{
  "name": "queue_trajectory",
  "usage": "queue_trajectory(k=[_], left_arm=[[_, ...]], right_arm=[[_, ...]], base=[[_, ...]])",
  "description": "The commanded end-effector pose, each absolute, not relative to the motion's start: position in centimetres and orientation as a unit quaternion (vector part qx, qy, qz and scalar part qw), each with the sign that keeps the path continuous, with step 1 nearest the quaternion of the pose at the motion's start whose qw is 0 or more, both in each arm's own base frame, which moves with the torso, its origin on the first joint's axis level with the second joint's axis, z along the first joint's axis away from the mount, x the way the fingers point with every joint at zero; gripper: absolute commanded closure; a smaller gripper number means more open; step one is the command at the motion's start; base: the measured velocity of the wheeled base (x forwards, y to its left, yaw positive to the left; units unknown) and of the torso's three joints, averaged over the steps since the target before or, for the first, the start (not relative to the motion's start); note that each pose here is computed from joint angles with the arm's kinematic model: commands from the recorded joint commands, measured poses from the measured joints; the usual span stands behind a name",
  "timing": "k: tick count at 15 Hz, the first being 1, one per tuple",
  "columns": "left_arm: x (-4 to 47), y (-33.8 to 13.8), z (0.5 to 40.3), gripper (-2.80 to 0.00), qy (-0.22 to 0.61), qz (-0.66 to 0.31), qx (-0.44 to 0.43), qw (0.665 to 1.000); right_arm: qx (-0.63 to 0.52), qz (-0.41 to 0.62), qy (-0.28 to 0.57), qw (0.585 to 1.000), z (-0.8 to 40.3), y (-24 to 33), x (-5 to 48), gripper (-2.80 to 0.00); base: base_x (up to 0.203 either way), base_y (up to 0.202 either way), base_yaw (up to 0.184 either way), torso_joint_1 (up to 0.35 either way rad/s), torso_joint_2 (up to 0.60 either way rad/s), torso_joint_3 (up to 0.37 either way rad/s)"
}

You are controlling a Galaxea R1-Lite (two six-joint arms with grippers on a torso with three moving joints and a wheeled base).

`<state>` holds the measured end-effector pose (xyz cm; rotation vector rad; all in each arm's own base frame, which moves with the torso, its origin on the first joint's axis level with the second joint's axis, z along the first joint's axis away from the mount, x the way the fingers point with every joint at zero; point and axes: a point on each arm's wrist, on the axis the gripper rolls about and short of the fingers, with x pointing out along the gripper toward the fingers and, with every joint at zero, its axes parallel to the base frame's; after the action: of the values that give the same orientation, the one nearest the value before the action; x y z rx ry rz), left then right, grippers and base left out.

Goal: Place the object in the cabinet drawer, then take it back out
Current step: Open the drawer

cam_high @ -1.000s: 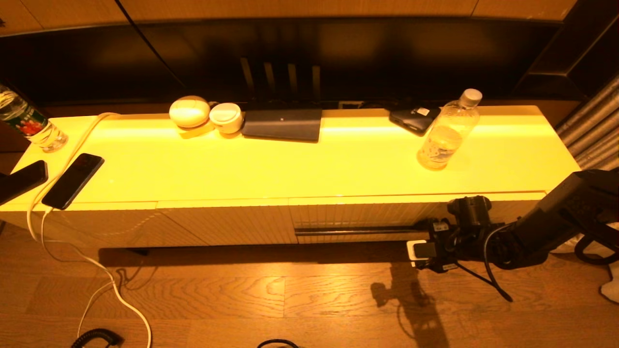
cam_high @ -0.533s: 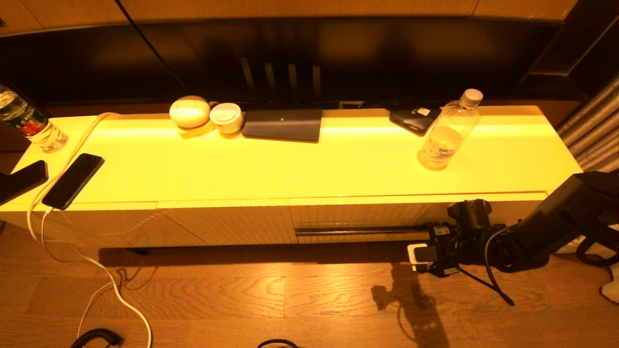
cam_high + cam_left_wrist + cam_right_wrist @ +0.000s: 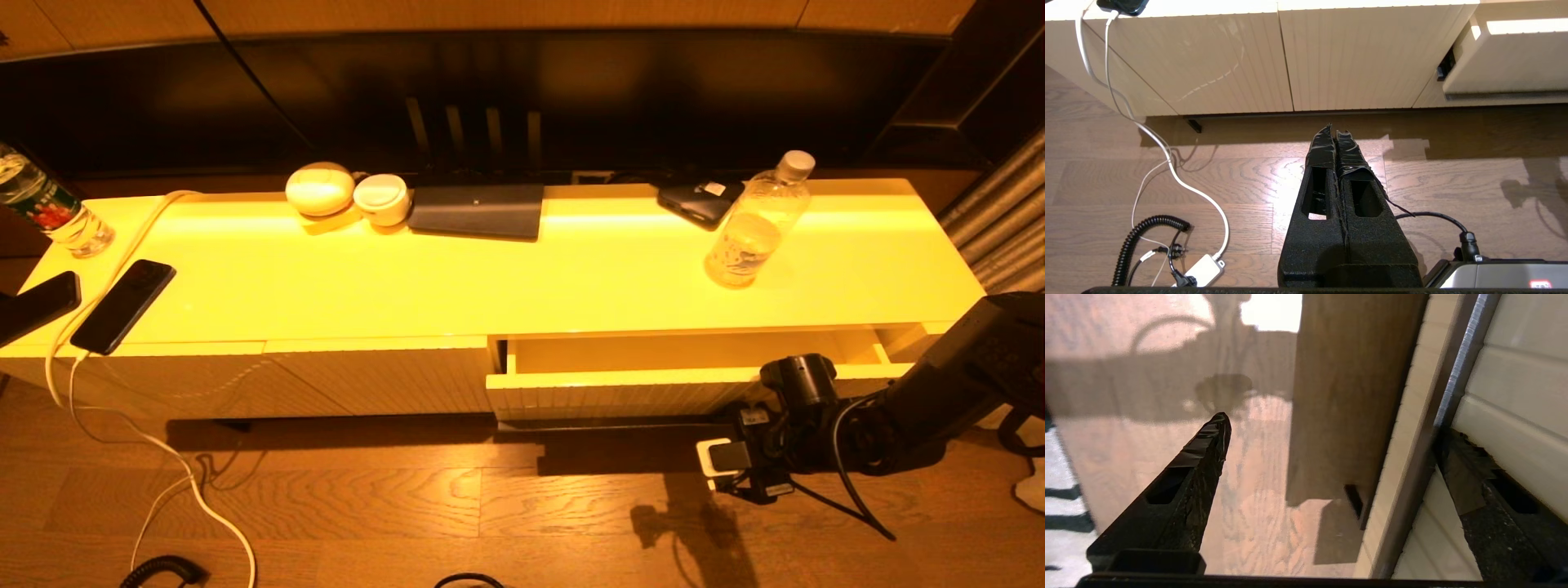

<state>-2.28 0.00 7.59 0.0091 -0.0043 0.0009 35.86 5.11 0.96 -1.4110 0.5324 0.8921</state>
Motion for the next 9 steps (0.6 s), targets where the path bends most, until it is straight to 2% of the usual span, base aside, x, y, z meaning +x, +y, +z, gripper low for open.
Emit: queue_trajectory(k=[1, 9], left_arm=[[-2.3, 0.0, 7.6, 0.00, -0.002, 0.001, 0.005, 1.000], [-2.3, 0.0, 7.6, 0.00, -0.002, 0.000, 0.005, 1.000]], right_arm=[[-0.617, 0.400, 0.240, 0.633, 0.4, 5.0, 35.1, -2.80], [-0.594, 0.443, 0.281, 0.610, -0.3, 4.6, 30.4, -2.80]], base=[[0.000, 0.000, 0.000, 0.000, 0.00, 0.000], [0.000, 0.000, 0.000, 0.000, 0.00, 0.000]])
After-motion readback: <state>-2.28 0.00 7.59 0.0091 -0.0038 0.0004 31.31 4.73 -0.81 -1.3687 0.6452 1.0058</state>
